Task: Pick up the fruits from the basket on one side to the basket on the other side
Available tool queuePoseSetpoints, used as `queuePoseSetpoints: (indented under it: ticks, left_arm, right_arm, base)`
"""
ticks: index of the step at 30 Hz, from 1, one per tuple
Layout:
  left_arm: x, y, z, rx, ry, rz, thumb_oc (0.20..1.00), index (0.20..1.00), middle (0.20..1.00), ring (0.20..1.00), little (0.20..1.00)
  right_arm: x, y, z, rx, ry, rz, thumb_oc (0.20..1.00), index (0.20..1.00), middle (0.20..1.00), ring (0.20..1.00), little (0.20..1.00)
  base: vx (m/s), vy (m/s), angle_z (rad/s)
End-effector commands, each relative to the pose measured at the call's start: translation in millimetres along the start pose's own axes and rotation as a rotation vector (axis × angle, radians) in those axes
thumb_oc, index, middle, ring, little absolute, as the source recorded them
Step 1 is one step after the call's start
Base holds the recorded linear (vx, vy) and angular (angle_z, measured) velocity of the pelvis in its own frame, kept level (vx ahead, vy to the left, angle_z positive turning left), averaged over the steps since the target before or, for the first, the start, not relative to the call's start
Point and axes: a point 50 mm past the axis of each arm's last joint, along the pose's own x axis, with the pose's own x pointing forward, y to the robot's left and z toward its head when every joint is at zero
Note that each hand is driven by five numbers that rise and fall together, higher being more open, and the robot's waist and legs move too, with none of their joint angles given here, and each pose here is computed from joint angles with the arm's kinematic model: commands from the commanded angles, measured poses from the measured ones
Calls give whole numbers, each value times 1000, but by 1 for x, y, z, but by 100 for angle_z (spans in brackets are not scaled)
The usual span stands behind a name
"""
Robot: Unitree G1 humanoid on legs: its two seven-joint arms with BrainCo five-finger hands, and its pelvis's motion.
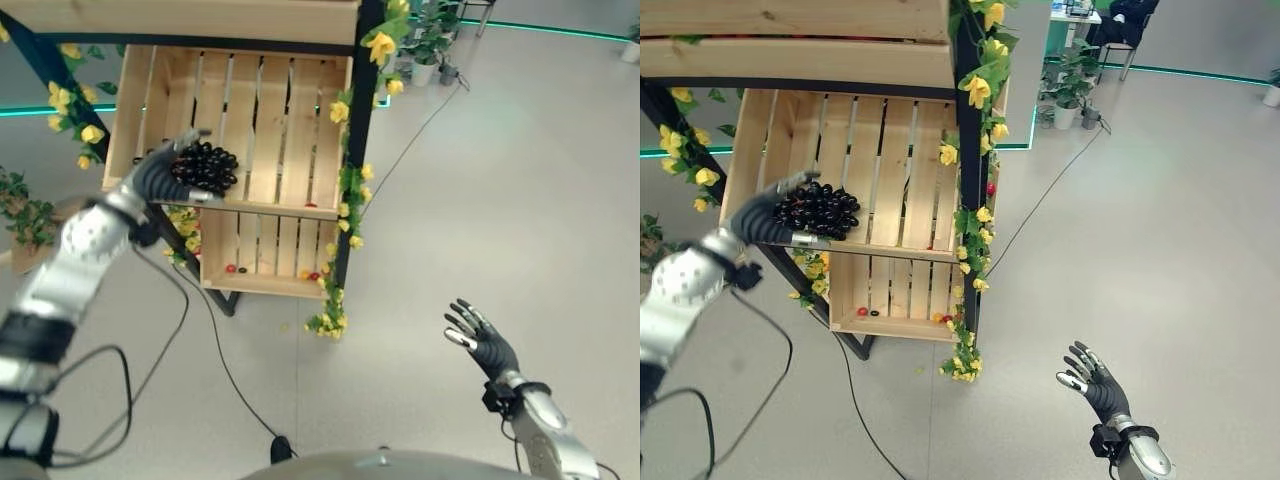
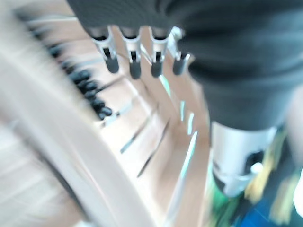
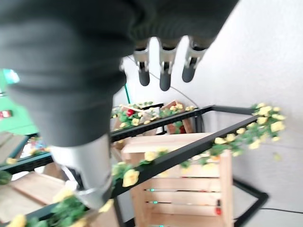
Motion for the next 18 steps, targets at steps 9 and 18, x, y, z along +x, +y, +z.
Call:
queuePoseSetpoints:
  ticks: [9, 18]
  left_arm:
    - [-16, 9, 18, -85, -146, 64, 1000, 1000, 1000, 1000, 1000]
    - [-49, -10, -8, -241, -94, 130, 1000, 1000, 1000, 1000, 1000]
  right_arm:
    - [7, -1, 38, -19, -200, -6, 1000, 1000, 1000, 1000, 1000]
    - [7, -2, 40, -6, -226, -25, 1000, 1000, 1000, 1000, 1000]
  base:
    - [2, 0, 2]
    - [-10, -5, 2]
